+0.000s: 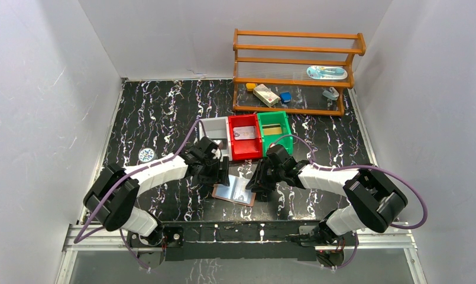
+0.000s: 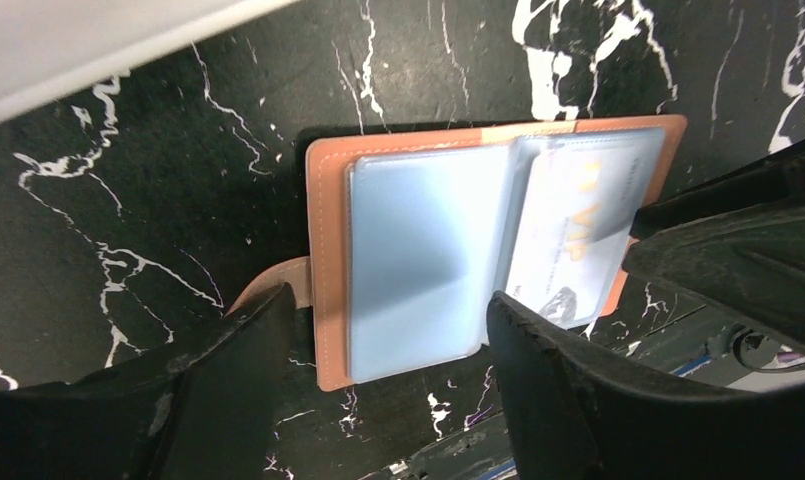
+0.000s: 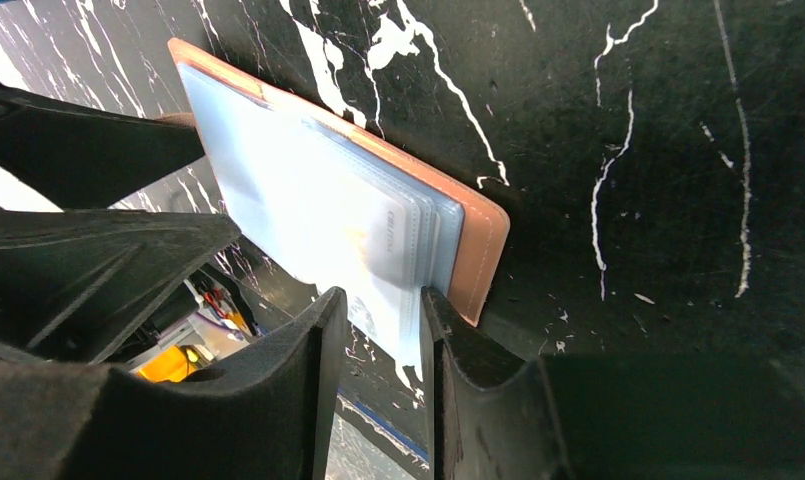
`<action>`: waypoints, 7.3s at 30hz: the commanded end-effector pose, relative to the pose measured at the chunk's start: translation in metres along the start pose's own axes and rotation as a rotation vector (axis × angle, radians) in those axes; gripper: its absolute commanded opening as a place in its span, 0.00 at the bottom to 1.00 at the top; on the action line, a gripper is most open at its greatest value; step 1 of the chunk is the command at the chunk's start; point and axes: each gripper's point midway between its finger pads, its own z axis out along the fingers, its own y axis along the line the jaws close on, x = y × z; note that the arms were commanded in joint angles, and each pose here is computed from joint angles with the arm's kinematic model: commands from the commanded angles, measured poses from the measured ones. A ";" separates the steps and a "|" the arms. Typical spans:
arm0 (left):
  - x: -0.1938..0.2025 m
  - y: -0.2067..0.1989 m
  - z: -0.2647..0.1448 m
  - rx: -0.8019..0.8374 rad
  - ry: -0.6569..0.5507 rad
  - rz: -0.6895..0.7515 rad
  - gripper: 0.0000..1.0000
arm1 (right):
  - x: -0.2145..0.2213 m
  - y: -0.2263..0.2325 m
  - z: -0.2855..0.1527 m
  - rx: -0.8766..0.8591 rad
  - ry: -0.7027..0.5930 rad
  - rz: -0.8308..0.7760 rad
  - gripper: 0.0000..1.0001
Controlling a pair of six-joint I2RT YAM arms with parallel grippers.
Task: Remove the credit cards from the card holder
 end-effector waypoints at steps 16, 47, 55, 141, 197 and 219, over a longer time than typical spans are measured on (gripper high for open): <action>0.053 -0.007 -0.007 0.096 0.064 -0.125 0.52 | -0.019 0.024 -0.013 0.016 -0.049 -0.043 0.46; 0.024 -0.065 -0.011 0.334 0.059 -0.066 0.62 | -0.006 0.008 0.002 0.026 0.016 -0.046 0.45; 0.040 -0.049 0.007 0.282 0.109 -0.098 0.56 | 0.000 0.001 0.007 0.022 0.034 -0.033 0.41; 0.057 0.005 -0.007 0.072 0.007 -0.158 0.34 | 0.011 0.029 0.008 -0.060 0.090 -0.101 0.44; 0.040 0.012 -0.029 0.013 -0.094 -0.187 0.25 | 0.035 0.115 0.004 -0.269 0.184 -0.282 0.45; 0.016 -0.033 -0.059 0.220 -0.162 -0.112 0.41 | 0.000 0.075 0.000 -0.107 -0.012 -0.185 0.50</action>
